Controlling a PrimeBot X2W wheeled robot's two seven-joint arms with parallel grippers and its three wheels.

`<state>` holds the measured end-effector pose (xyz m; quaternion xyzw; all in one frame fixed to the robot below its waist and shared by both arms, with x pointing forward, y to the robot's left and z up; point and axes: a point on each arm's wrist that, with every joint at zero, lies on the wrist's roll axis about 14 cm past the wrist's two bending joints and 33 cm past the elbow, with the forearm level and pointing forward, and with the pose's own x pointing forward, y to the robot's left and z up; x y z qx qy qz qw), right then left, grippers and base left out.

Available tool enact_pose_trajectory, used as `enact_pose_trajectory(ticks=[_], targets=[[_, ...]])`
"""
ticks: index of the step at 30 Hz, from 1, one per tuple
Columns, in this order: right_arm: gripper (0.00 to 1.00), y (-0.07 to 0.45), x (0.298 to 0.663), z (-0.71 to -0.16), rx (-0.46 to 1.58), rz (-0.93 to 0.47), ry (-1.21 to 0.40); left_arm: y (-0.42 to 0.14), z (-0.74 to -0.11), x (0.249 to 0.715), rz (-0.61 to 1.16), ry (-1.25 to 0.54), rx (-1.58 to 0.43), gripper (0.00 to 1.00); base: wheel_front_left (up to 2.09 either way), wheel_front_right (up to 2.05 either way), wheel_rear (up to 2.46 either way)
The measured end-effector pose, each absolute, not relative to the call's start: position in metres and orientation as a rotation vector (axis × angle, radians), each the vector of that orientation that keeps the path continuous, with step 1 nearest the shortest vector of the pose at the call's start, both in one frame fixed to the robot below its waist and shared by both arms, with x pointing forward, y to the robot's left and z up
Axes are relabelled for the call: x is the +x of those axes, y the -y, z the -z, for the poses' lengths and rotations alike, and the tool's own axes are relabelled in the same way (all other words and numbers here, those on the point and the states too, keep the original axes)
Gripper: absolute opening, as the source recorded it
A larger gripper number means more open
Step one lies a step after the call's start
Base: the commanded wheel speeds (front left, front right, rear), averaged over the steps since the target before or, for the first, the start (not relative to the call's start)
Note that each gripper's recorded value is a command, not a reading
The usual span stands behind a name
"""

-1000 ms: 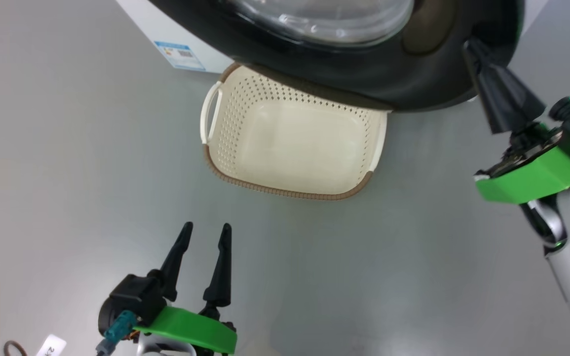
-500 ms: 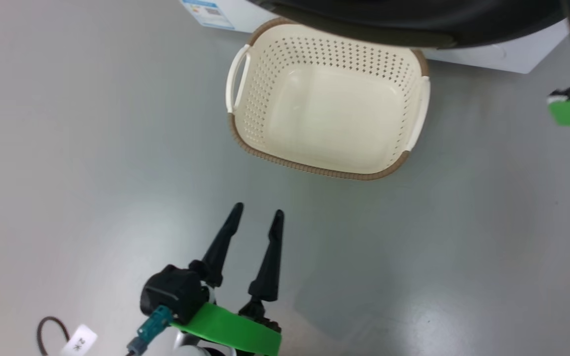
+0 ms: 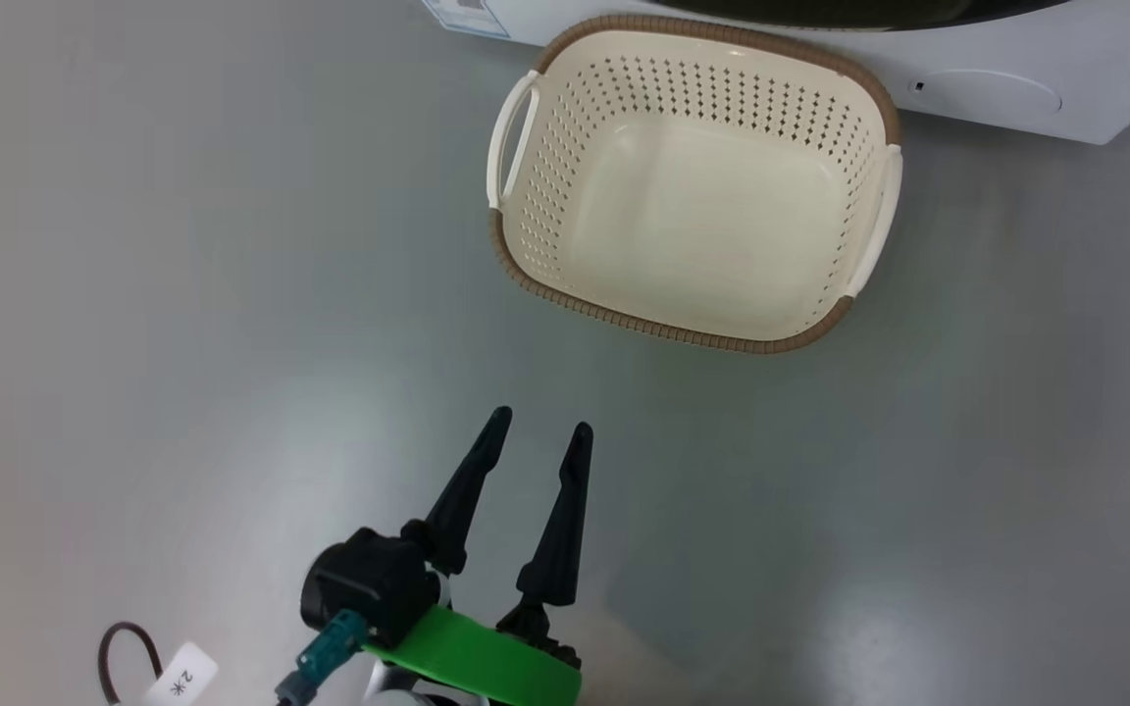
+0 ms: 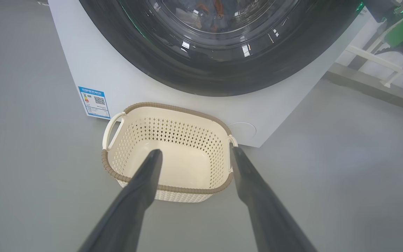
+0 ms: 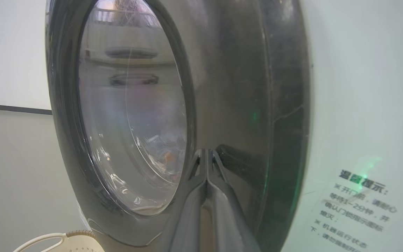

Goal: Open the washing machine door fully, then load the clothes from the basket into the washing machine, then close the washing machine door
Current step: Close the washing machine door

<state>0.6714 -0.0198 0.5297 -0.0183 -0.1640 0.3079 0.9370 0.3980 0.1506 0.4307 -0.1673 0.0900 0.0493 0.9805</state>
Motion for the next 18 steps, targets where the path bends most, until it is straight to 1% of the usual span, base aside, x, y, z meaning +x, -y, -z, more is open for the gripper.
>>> enact_pose_trajectory(ticks=[8, 14, 18], targets=[[0.00, 0.022, 0.661, -0.552, -0.011, -0.614, 0.358, -0.151, -0.436, 0.398, -0.097, -0.167, -0.345, 1.00, 0.00, 0.00, 0.00], [0.00, 0.011, 0.619, -0.550, 0.054, -0.647, 0.325, -0.160, -0.441, 0.398, -0.111, -0.143, -0.360, 1.00, 0.00, 0.00, 0.00], [0.00, 0.014, 0.591, -0.552, 0.081, -0.645, 0.309, -0.163, -0.442, 0.398, -0.115, -0.136, -0.380, 1.00, 0.00, 0.00, 0.00]])
